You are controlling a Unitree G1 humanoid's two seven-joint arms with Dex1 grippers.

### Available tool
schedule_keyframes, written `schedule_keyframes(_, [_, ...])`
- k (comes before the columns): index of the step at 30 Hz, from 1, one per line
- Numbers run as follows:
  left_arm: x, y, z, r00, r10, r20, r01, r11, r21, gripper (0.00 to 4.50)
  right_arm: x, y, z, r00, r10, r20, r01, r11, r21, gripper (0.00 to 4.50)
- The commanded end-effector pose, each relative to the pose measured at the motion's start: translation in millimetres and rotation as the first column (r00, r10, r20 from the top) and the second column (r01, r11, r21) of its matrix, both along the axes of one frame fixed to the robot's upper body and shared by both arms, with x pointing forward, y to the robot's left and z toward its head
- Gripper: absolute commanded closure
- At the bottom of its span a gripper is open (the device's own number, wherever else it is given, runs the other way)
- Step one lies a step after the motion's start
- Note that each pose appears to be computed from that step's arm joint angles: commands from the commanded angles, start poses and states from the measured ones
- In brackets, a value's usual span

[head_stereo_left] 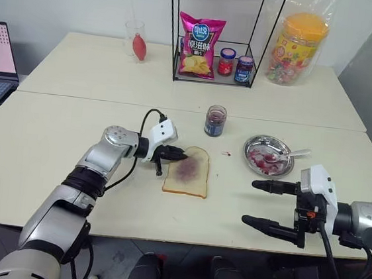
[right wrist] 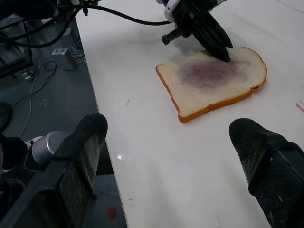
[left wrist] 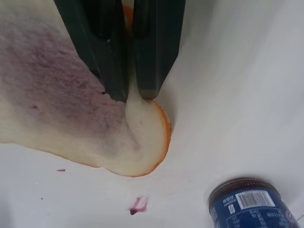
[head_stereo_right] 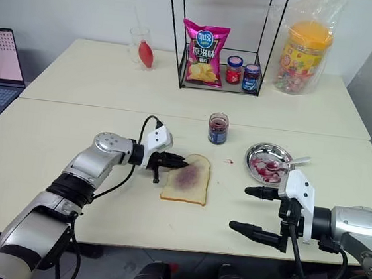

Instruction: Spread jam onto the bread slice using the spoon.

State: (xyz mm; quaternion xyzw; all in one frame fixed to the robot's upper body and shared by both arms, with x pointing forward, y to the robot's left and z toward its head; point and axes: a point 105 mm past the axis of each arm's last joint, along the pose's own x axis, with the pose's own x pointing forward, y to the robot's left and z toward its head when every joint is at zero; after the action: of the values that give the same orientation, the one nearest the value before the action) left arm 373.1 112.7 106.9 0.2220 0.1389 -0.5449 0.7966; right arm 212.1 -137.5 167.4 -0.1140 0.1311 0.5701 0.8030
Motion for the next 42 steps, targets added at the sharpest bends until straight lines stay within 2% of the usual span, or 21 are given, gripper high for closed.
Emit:
schedule_keyframes(1, [5.2, -3.9, 16.9, 0.997, -0.023, 0.074, 0.024, 1.0, -0.011, 4.49, -3.3, 2.8, 5.4, 0.999, 0.025, 0.046, -0.025, 1.0, -0.005, 0.0])
schedule_keyframes(4, [8.8, -3.9, 20.8, 0.993, -0.01, 0.118, 0.011, 1.0, -0.012, 4.49, -4.5, 2.7, 4.7, 0.999, 0.027, 0.045, -0.027, 1.0, -0.005, 0.0])
schedule_keyframes(6, [11.6, -2.1, 22.4, 0.991, 0.005, 0.132, -0.004, 1.0, -0.006, 3.92, -5.2, 2.7, 3.6, 0.999, 0.029, 0.041, -0.029, 1.0, -0.004, 0.0])
schedule_keyframes(7, [10.5, -1.8, 23.7, 0.991, -0.003, 0.136, 0.003, 1.0, -0.005, 3.82, -5.4, 2.9, 3.5, 0.999, 0.03, 0.039, -0.03, 1.0, -0.003, 0.0])
schedule_keyframes(13, [11.2, 1.1, 30.5, 0.986, 0.013, 0.167, -0.01, 1.0, -0.019, 2.57, -3.0, 0.1, 2.7, 0.999, 0.022, 0.035, -0.022, 1.0, -0.013, 0.0])
schedule_keyframes(20, [28.0, 10.8, 45.6, 0.944, 0.083, 0.318, -0.088, 0.996, 0.002, 1.12, 8.9, -6.9, 7.2, 0.994, -0.033, 0.1, 0.035, 0.999, -0.017, 0.0])
schedule_keyframes(24, [36.0, 9.0, 58.7, 0.921, 0.112, 0.374, -0.107, 0.994, -0.034, 1.12, 20.3, -19.7, 16.2, 0.979, -0.122, 0.163, 0.122, 0.992, 0.01, 0.0])
schedule_keyframes(26, [30.4, 4.3, 66.3, 0.914, 0.066, 0.401, -0.059, 0.998, -0.03, 1.12, 27.8, -32.5, 21.0, 0.962, -0.212, 0.174, 0.207, 0.977, 0.049, 0.0])
schedule_keyframes(28, [9.9, -4.0, 73.2, 0.907, -0.055, 0.417, 0.063, 0.998, -0.007, 1.12, 38.7, -53.5, 23.6, 0.919, -0.356, 0.17, 0.34, 0.933, 0.114, 0.0])
schedule_keyframes(29, [-0.1, -7.2, 74.5, 0.901, -0.105, 0.42, 0.112, 0.994, 0.009, 0.84, 44.0, -62.8, 24.7, 0.888, -0.422, 0.183, 0.4, 0.905, 0.147, 0.0])
schedule_keyframes(31, [-16.9, -10.9, 76.1, 0.89, -0.178, 0.419, 0.178, 0.983, 0.039, 0.72, 52.9, -75.0, 29.4, 0.827, -0.522, 0.206, 0.479, 0.848, 0.226, 0.0])
schedule_keyframes(32, [-22.8, -10.5, 77.0, 0.888, -0.194, 0.418, 0.193, 0.98, 0.045, 0.53, 54.6, -77.3, 30.8, 0.807, -0.55, 0.216, 0.5, 0.83, 0.246, 0.0])
schedule_keyframes(34, [-44.7, -13.9, 88.4, 0.888, -0.238, 0.393, 0.253, 0.967, 0.014, 0.1, 65.8, -93.8, 36.2, 0.714, -0.676, 0.182, 0.604, 0.726, 0.329, 0.0])
schedule_keyframes(35, [-53.1, -11.6, 92.5, 0.891, -0.249, 0.38, 0.269, 0.963, 0.001, 0.04, 68.3, -95.5, 37.6, 0.685, -0.711, 0.161, 0.632, 0.689, 0.356, 0.0])
schedule_keyframes(38, [-78.9, -7.4, 99.2, 0.922, -0.252, 0.295, 0.281, 0.958, -0.059, 0.04, 80.5, -106.5, 35.8, 0.576, -0.812, 0.097, 0.709, 0.555, 0.435, 0.0])
schedule_keyframes(40, [-93.8, -4.0, 97.6, 0.94, -0.226, 0.254, 0.252, 0.965, -0.074, 0.04, 92.7, -121.6, 30.7, 0.447, -0.894, 0.018, 0.775, 0.397, 0.491, 0.0])
schedule_keyframes(42, [-104.6, -3.4, 97.1, 0.952, -0.196, 0.235, 0.223, 0.97, -0.096, 0.04, 99.0, -128.3, 20.6, 0.389, -0.917, -0.083, 0.809, 0.297, 0.508, 0.0])
